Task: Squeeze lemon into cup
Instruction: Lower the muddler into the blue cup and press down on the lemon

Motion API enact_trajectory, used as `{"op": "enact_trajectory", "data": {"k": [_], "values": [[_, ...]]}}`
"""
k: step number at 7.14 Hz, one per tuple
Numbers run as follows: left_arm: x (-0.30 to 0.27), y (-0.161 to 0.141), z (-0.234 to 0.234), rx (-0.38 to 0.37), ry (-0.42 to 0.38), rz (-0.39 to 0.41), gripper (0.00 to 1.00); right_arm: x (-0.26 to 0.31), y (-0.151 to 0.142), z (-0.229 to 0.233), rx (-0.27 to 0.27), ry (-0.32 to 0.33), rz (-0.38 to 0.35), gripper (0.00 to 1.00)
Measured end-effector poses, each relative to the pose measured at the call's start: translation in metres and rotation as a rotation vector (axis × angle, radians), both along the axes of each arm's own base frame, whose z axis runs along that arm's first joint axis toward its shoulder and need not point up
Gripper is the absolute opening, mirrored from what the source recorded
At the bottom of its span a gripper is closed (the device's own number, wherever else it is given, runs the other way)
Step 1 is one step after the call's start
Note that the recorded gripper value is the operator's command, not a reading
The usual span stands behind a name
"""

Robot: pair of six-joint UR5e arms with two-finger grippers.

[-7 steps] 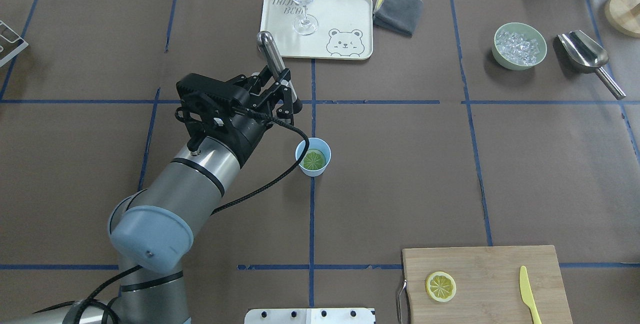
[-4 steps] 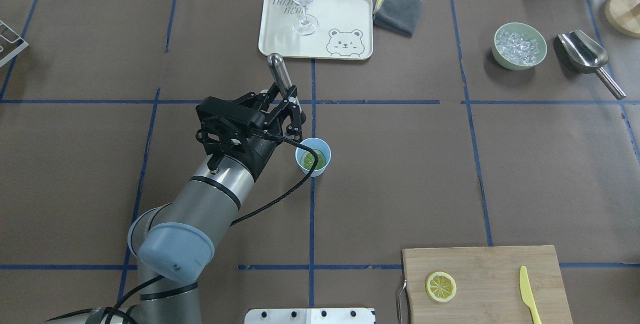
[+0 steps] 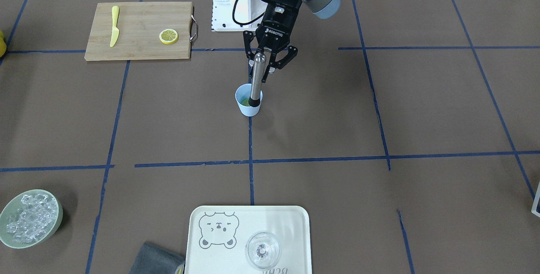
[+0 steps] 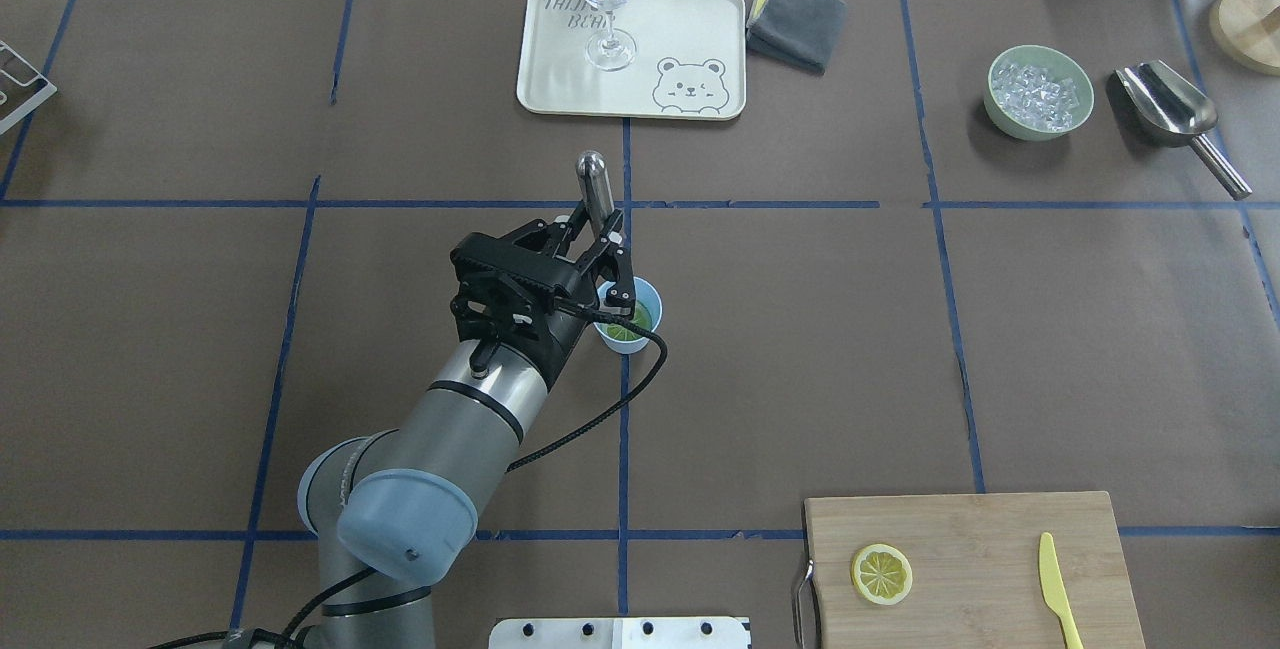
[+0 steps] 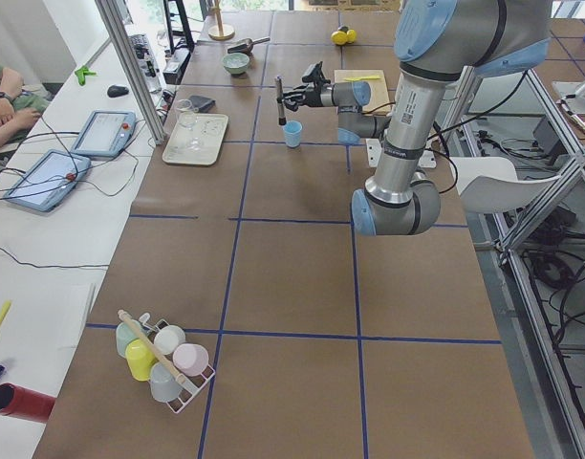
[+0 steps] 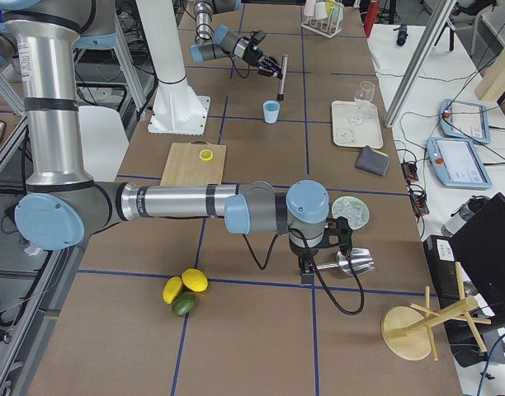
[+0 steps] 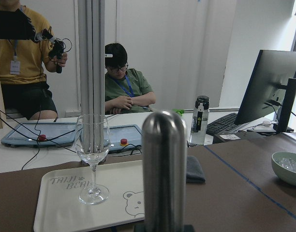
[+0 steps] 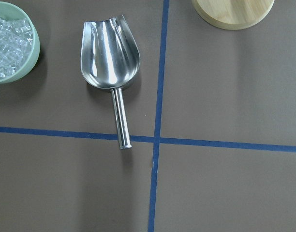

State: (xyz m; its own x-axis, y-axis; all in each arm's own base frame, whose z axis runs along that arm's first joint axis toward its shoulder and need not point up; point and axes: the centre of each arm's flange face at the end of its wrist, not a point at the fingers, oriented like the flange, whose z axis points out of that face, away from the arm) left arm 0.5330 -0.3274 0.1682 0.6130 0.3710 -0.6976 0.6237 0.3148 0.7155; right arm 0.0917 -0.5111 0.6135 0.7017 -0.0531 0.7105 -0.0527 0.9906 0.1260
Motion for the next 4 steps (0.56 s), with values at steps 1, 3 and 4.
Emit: {"op": "enact_trajectory", "data": {"k": [1,3,4], "values": [[0.005,0.005,0.002,-0.001,-0.005,0.011,0.0,0.0,0.0,0.0,0.001,0.0,0.0,1.0],[0.014,0.014,0.006,-0.003,-0.014,0.029,0.0,0.0,0.0,0.0,0.002,0.0,0.0,1.0],[0.017,0.016,0.007,-0.003,-0.017,0.034,0.0,0.0,-0.001,0.0,0.002,0.001,0.0,1.0]]}}
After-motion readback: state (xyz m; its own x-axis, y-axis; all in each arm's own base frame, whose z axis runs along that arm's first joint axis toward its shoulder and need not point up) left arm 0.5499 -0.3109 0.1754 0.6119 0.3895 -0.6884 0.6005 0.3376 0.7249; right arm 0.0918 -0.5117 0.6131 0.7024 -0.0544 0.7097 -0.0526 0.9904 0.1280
